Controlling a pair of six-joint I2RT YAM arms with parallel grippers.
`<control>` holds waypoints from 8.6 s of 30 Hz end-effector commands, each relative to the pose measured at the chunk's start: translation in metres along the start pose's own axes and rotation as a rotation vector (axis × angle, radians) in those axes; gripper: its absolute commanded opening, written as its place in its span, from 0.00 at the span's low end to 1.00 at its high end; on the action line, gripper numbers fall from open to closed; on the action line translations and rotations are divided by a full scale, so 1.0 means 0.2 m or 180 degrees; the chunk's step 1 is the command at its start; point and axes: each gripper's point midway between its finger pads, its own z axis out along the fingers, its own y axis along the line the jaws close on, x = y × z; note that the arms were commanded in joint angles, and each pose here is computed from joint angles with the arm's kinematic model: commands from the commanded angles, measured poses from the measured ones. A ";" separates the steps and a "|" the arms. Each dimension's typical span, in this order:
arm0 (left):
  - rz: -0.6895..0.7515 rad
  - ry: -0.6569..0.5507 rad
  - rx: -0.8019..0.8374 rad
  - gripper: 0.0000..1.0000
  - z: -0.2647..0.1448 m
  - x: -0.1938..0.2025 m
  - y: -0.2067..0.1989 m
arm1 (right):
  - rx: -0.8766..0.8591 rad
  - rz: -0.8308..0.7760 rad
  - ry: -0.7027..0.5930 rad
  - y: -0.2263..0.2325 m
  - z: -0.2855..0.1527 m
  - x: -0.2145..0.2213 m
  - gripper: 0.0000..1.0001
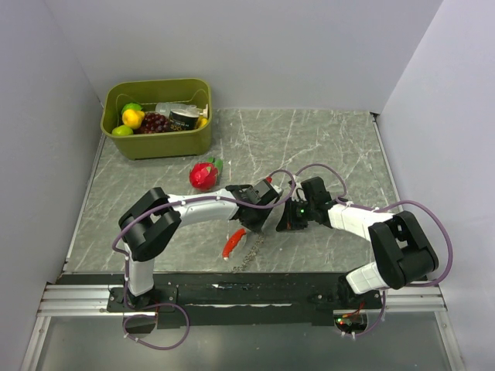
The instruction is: Put the keys on the keyring
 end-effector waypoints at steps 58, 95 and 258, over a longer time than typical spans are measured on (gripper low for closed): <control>0.0839 -0.3931 0.1107 0.01 -1.20 -0.32 -0.06 | 0.0290 -0.0481 -0.1909 0.24 -0.76 -0.55 0.89; 0.0812 -0.3948 0.1287 0.01 -1.16 -0.35 -0.05 | 0.2031 0.0370 -0.0396 -0.51 -0.45 -0.39 0.49; 0.1500 -0.3690 0.1521 0.01 -1.18 -0.40 -0.19 | -0.2378 -0.2295 -0.0624 0.98 -0.85 -0.30 0.00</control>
